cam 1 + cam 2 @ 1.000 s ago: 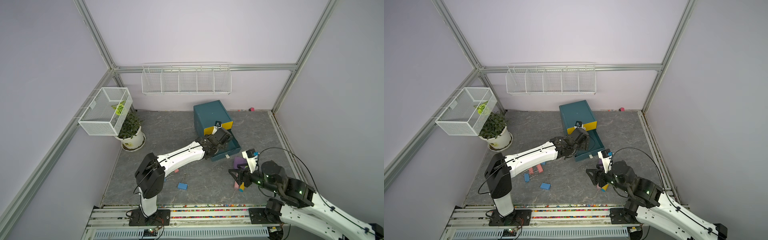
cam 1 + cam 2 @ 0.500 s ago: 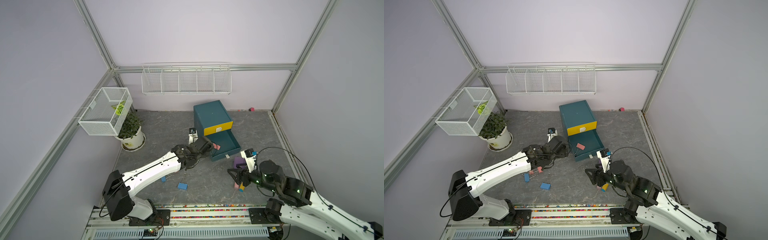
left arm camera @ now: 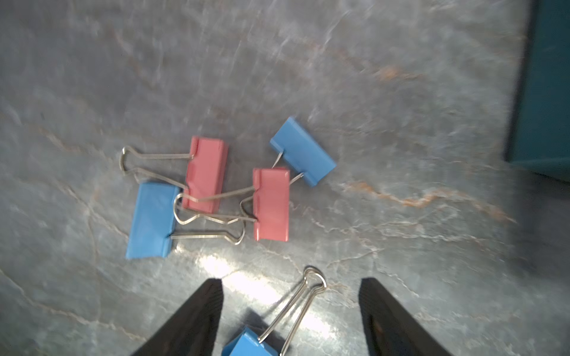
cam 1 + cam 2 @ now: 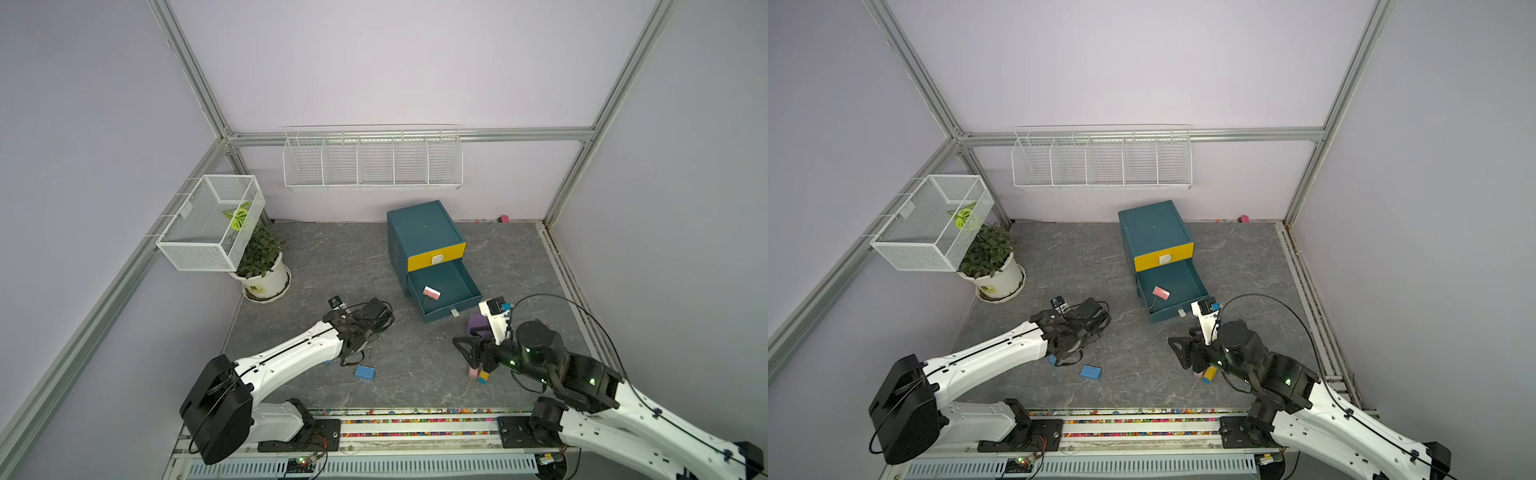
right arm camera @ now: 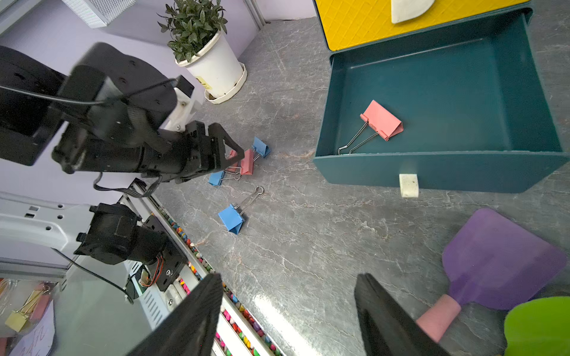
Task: Put the binder clips in the drawer according to color
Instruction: Pick up the binder clip at the center of the board.
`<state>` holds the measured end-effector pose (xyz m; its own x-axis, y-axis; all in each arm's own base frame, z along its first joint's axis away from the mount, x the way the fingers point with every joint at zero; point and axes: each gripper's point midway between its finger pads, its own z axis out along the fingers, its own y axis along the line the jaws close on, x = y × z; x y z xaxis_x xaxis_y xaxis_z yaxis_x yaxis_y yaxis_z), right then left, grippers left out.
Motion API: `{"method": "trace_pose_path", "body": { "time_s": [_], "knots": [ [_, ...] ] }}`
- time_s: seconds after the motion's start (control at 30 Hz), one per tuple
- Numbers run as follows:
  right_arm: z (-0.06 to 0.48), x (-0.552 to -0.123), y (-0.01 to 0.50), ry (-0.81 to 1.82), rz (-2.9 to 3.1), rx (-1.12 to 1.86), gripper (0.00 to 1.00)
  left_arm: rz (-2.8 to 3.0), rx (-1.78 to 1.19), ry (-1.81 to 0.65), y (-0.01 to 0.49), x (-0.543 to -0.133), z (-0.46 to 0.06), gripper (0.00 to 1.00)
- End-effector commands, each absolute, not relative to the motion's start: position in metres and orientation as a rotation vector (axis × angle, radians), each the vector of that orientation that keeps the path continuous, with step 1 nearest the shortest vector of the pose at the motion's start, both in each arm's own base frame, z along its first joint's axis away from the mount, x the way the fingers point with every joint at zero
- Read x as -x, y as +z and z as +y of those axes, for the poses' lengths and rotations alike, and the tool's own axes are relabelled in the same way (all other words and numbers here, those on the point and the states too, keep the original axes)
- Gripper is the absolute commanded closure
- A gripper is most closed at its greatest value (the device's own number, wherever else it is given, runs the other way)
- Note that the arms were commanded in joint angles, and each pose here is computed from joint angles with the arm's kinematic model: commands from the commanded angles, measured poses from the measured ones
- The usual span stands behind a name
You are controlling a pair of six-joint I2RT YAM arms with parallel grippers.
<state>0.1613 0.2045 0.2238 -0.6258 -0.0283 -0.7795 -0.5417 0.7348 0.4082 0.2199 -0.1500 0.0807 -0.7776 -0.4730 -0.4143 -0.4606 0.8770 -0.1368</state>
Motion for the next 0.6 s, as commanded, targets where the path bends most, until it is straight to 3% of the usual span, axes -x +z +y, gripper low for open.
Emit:
{"method": "trace_pose_path", "body": {
  "time_s": [0.0, 0.57],
  "knots": [
    [0.208, -0.161, 0.222, 0.837, 2.125, 0.427, 0.26, 2.646, 0.801, -0.026, 0.058, -0.216, -0.155, 0.28],
    [0.206, -0.161, 0.223, 0.838, 2.120, 0.417, 0.26, 2.643, 0.743, 0.034, 0.025, -0.227, -0.146, 0.36]
  ]
}}
